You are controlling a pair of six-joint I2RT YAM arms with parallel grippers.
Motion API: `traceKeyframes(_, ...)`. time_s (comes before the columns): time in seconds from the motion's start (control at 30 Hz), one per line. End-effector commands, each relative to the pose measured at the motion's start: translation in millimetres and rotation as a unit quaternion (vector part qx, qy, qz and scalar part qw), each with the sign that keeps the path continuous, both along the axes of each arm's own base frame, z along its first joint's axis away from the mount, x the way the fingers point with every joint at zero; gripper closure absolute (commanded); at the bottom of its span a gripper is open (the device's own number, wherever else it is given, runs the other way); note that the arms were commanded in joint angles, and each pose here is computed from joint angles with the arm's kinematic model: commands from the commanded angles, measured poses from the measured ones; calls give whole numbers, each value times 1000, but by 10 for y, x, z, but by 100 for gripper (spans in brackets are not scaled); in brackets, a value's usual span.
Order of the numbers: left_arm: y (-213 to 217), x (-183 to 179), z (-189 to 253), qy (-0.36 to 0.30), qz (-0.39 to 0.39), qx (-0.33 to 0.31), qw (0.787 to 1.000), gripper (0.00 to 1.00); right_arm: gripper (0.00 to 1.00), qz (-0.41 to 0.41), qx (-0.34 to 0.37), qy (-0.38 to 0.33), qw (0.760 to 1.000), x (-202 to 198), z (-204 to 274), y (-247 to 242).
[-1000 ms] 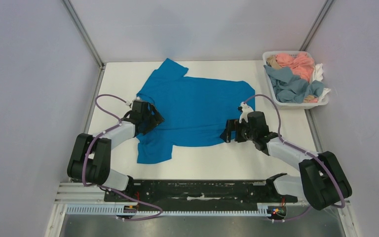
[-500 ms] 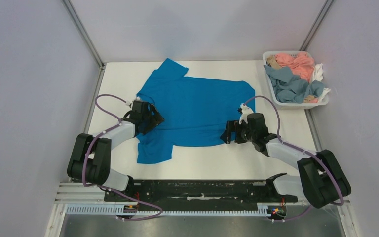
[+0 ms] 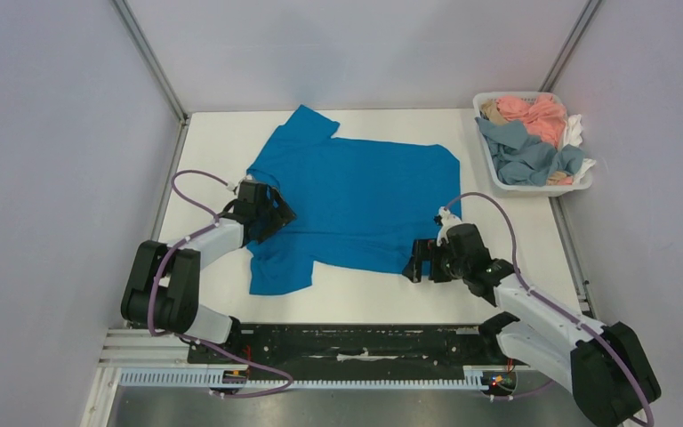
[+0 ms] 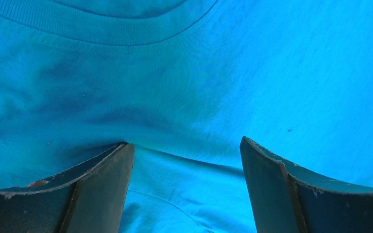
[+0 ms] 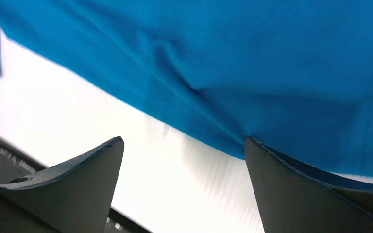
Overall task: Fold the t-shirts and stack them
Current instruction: Flatten out the tshirt
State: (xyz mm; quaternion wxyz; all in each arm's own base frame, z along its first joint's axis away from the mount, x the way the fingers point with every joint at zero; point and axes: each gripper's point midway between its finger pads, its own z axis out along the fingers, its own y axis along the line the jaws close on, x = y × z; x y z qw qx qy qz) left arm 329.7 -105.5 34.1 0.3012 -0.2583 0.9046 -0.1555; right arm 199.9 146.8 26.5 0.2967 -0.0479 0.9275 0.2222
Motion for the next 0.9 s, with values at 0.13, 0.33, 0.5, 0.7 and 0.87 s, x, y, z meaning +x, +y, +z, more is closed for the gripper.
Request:
traceKeyframes(0.13, 33, -155, -57, 21, 5, 1, 1000, 14, 2, 46, -8, 131, 990, -699, 57, -30)
traceKeyframes(0.33, 18, -151, 16, 11, 1, -3, 1000, 14, 2, -31, -100, 44, 994, -164, 280, -312)
traceKeyframes(0.5, 0, -139, 131, -1, -1, -10, 1000, 13, 2, -55, -73, -34, 995, 264, 496, -179)
traceKeyframes(0.7, 74, -252, 430, -22, 8, -6, 1000, 13, 2, -101, -50, -92, 989, 605, 601, -131)
traceKeyframes(0.87, 357, -670, 631, -4, 58, 28, 998, 13, 2, -159, -64, -146, 974, 715, 732, -346)
